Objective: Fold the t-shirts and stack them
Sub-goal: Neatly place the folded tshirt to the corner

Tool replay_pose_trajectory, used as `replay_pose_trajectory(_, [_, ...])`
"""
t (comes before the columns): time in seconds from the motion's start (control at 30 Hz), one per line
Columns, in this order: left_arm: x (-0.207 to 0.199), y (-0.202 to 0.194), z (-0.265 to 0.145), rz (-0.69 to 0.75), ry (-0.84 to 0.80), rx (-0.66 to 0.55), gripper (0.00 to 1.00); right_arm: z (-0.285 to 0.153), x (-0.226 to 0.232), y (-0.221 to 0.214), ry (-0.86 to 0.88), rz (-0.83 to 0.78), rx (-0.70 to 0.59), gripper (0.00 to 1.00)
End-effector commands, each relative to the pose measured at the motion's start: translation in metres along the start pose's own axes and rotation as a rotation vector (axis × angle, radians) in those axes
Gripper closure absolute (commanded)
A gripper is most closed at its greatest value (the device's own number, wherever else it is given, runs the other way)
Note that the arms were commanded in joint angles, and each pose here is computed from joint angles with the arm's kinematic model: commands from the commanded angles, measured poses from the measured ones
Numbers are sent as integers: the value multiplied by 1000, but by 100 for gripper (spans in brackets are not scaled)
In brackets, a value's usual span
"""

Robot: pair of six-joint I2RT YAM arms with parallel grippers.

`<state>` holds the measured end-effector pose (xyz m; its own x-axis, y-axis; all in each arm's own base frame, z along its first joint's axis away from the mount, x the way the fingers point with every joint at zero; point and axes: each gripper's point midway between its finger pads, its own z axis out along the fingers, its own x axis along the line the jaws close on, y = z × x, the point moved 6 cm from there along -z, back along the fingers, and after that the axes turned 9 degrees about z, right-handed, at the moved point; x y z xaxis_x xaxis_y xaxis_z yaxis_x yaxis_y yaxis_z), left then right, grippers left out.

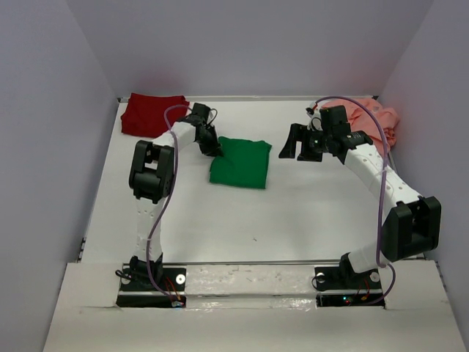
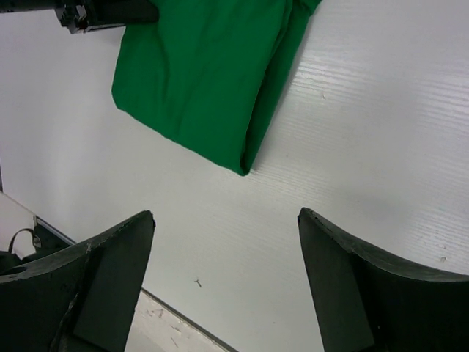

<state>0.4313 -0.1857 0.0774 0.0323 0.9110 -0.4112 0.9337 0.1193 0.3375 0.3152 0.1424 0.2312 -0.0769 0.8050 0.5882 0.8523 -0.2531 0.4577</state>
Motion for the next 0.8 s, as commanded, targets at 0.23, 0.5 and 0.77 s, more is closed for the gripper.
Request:
replay_pose_trajectory(0.23, [47,63,10,81,242,-35,100,-12,7,6,11,-39,-45,15])
replay_pose_trajectory(0.5, [80,99,-5,84,310,-92,100,-17,4,-4,6,-29,-33,15])
replay_pose_trajectory(0.77, [93,124,-27,126,345,-169,100,-20,2,-11,5,-24,-19,15])
